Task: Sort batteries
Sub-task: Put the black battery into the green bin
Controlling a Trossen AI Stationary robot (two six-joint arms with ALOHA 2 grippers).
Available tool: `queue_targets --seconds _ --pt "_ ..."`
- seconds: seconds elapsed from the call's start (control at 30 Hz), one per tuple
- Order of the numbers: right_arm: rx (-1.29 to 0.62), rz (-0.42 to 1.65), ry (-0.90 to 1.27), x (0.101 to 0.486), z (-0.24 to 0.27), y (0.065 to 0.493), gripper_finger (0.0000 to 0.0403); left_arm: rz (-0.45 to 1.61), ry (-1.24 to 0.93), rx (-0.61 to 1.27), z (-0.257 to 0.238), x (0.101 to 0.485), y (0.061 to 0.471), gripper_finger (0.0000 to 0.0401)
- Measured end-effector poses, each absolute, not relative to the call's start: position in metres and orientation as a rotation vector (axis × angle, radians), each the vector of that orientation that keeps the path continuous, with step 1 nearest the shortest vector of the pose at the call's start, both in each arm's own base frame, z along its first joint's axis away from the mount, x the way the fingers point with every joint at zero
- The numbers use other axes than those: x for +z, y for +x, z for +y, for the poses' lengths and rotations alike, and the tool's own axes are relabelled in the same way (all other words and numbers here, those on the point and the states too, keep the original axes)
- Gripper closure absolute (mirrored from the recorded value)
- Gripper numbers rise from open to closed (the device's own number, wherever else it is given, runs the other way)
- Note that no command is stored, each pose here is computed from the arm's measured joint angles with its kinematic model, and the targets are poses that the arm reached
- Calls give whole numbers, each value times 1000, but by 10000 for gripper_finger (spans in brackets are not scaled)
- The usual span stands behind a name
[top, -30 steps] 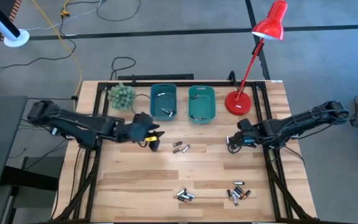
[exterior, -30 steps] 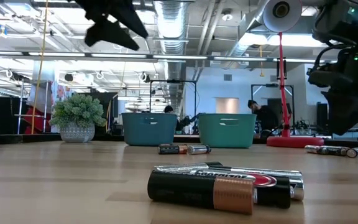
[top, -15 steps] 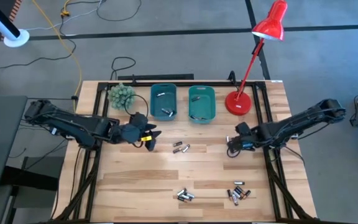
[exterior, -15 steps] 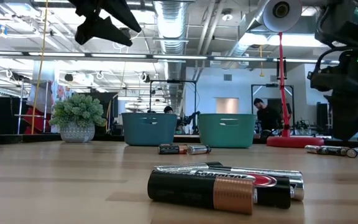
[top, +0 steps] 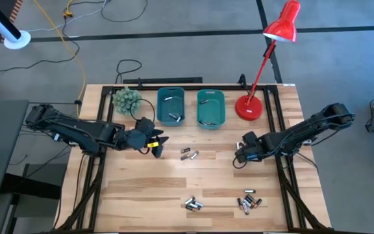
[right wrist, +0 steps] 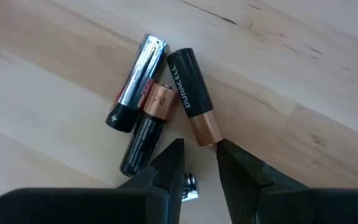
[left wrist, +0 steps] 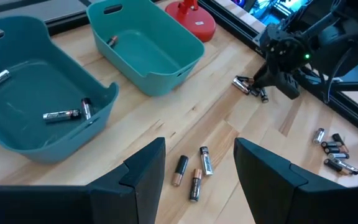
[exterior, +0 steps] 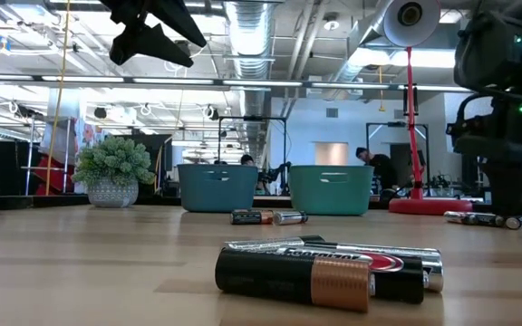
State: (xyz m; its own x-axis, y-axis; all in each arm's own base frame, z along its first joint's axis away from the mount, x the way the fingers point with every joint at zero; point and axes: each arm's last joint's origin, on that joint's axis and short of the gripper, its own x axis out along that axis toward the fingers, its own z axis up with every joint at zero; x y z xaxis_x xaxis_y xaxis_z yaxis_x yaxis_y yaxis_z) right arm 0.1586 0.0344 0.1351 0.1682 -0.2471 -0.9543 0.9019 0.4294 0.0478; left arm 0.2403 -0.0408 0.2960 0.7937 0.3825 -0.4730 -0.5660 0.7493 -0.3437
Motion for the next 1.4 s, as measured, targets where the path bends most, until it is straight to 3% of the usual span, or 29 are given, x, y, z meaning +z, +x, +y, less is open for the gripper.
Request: queue_targets --seconds 0.33,0.6,1.07,1.4 --pt "-940 1132 723 169 34 152 285 394 -491 532 -41 296 240 214" --pt "-818 1125 653 183 33 154 282 421 -477 541 -40 294 239 214" --pt "-742 1304 452 163 16 171 194 419 -482 541 -40 294 239 214" --pt "-620 1402 419 149 0 183 234 409 -499 542 -41 294 239 214"
